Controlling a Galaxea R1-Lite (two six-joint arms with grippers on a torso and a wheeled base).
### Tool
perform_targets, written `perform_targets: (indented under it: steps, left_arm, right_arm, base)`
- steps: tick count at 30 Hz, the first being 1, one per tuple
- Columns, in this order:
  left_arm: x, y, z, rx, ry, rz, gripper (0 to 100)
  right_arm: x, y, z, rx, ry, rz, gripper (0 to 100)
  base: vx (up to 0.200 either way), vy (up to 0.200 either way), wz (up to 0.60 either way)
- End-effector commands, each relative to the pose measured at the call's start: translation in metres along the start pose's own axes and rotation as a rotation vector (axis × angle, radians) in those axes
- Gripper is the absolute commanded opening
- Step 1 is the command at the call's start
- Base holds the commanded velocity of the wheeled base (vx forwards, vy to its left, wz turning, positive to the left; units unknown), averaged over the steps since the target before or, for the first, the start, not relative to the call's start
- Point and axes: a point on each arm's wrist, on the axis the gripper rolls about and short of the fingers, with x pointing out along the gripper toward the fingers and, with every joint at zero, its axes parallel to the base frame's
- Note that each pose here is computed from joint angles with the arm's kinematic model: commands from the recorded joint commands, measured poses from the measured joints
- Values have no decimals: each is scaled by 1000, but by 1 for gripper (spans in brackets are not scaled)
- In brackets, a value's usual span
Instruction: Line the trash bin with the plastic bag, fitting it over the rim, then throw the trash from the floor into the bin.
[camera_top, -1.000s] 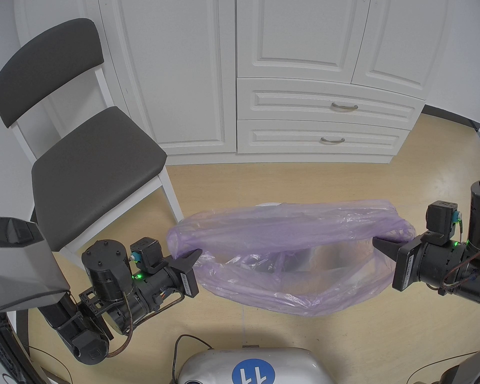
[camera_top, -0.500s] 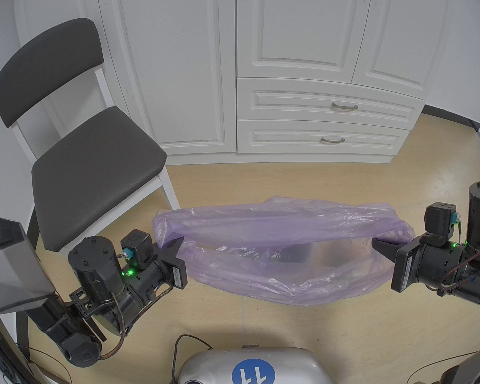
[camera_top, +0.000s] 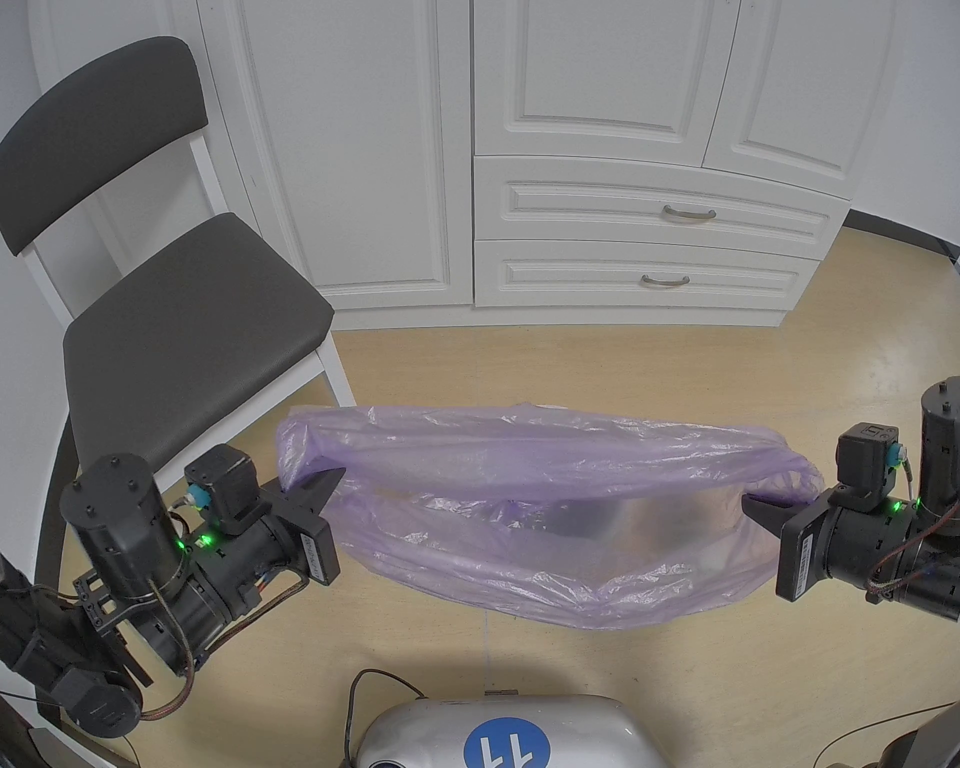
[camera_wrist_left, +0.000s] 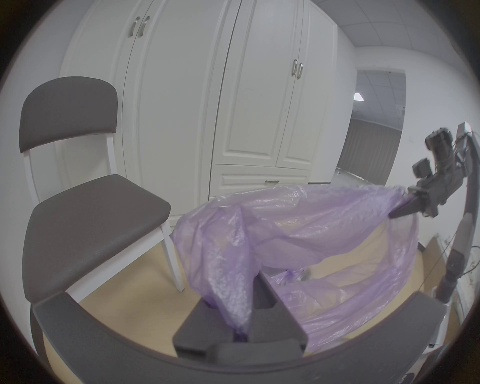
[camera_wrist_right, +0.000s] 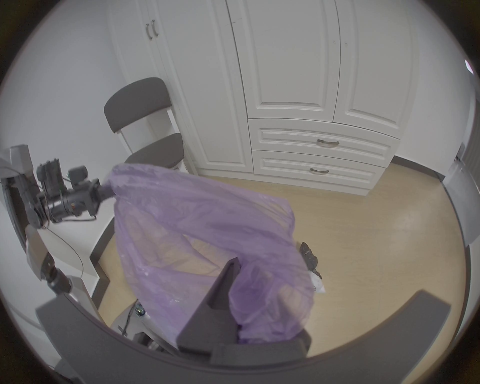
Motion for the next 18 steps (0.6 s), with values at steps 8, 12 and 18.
perform_targets:
  steps: [8, 12, 18]
  left_arm:
    - [-42, 9, 34, -23, -18, -33, 0]
    - [-58, 13, 41, -16, 62, -62, 0]
    - [-82, 23, 52, -26, 173, -126, 0]
  right_arm:
    - [0, -4, -7, -35, 19, -20, 0]
    - [6, -8, -8, -30, 36, -47, 0]
    - [9, -11, -10, -29, 52, -65, 0]
  base:
    - [0, 0, 0]
    - [0, 0, 0]
    - [0, 0, 0]
